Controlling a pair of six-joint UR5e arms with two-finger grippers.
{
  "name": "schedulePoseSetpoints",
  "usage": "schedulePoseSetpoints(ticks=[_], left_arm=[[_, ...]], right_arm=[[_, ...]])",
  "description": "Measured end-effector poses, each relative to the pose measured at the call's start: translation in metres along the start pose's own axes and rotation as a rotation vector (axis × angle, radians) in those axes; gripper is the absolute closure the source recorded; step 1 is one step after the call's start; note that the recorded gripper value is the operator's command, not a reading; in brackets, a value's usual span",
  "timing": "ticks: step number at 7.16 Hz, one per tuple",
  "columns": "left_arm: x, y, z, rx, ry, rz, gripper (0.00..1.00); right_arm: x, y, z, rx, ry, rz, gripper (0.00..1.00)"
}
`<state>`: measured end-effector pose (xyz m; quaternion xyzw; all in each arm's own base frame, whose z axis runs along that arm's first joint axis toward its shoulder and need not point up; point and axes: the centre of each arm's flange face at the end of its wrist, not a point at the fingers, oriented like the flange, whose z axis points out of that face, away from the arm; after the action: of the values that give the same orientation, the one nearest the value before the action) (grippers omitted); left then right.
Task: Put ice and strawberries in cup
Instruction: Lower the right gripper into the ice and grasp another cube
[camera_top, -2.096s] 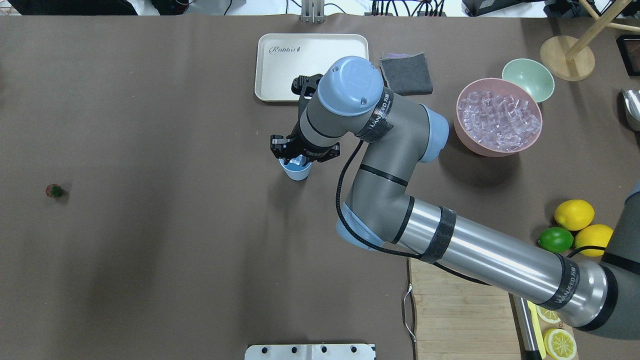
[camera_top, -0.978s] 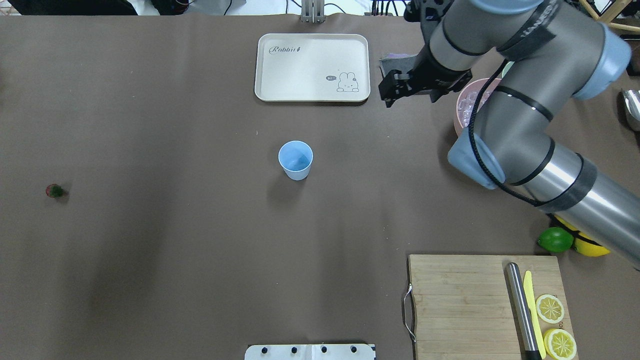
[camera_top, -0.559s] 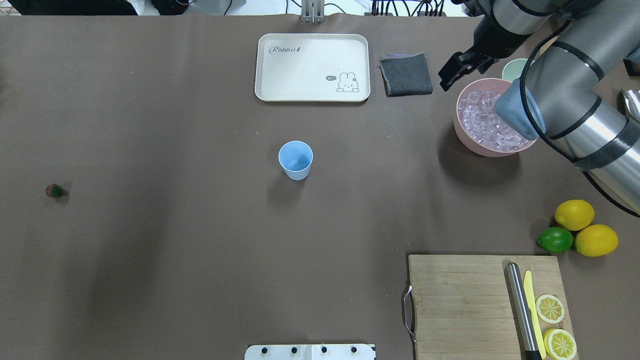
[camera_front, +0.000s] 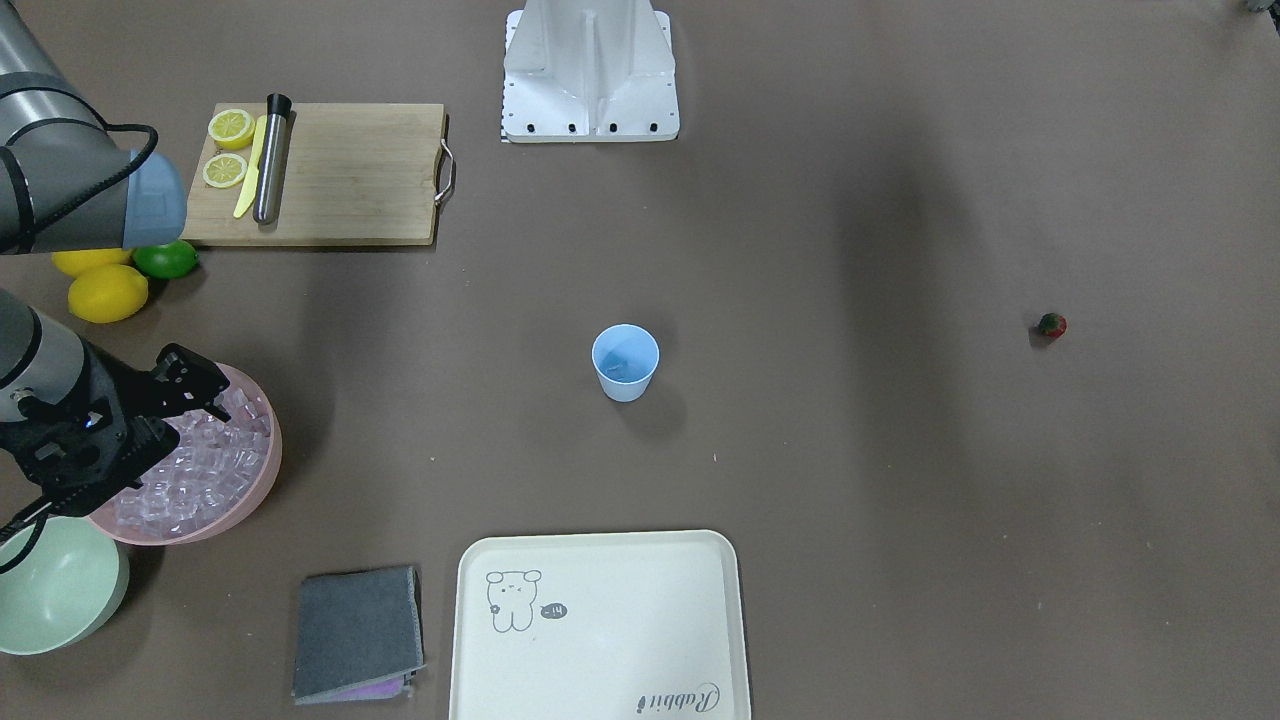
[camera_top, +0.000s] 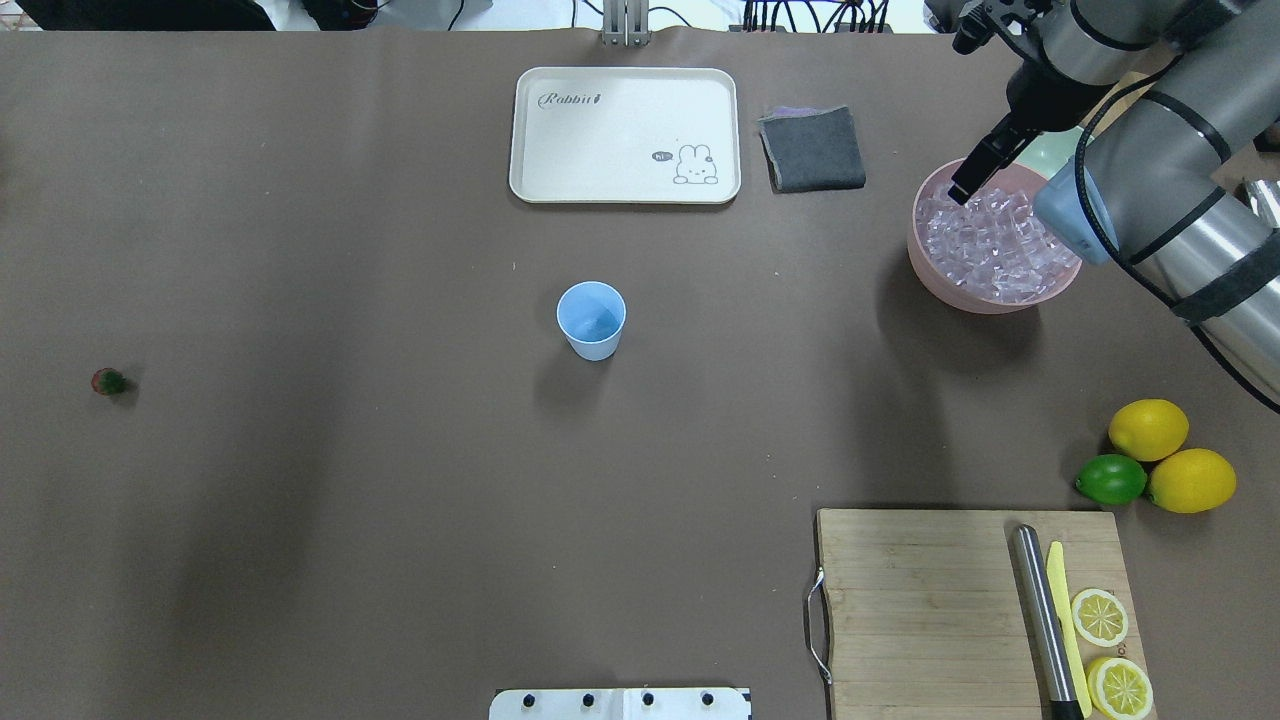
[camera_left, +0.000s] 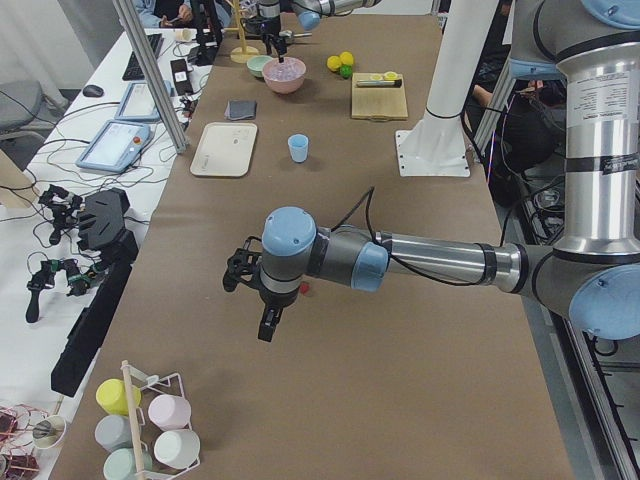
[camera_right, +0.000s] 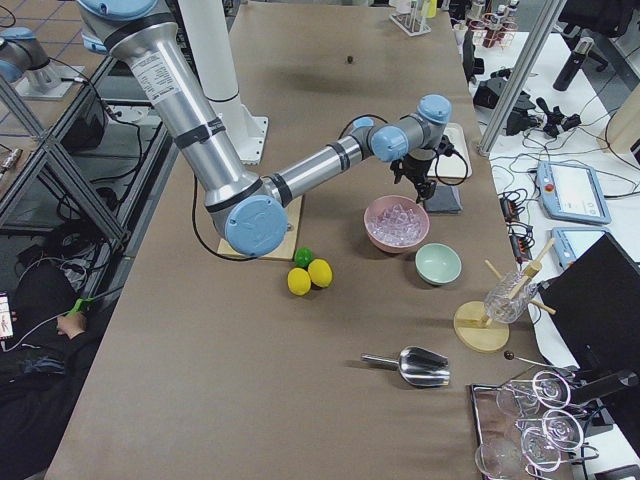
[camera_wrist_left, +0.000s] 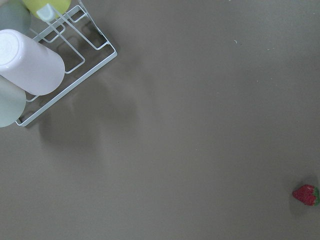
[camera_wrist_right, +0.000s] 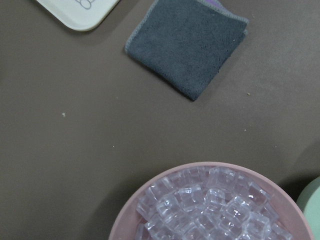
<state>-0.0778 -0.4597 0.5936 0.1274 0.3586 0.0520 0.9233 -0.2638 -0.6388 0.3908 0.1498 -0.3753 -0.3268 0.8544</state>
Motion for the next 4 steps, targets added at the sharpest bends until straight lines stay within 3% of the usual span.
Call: schedulePoseSetpoints(ticks=[4], left_arm=[[0.000,0.002,0.000,-0.001,0.000,-0.001,0.02]], right_arm=[[-0.005,0.020,0.046,-0.001,-0.008,0.017,0.00]])
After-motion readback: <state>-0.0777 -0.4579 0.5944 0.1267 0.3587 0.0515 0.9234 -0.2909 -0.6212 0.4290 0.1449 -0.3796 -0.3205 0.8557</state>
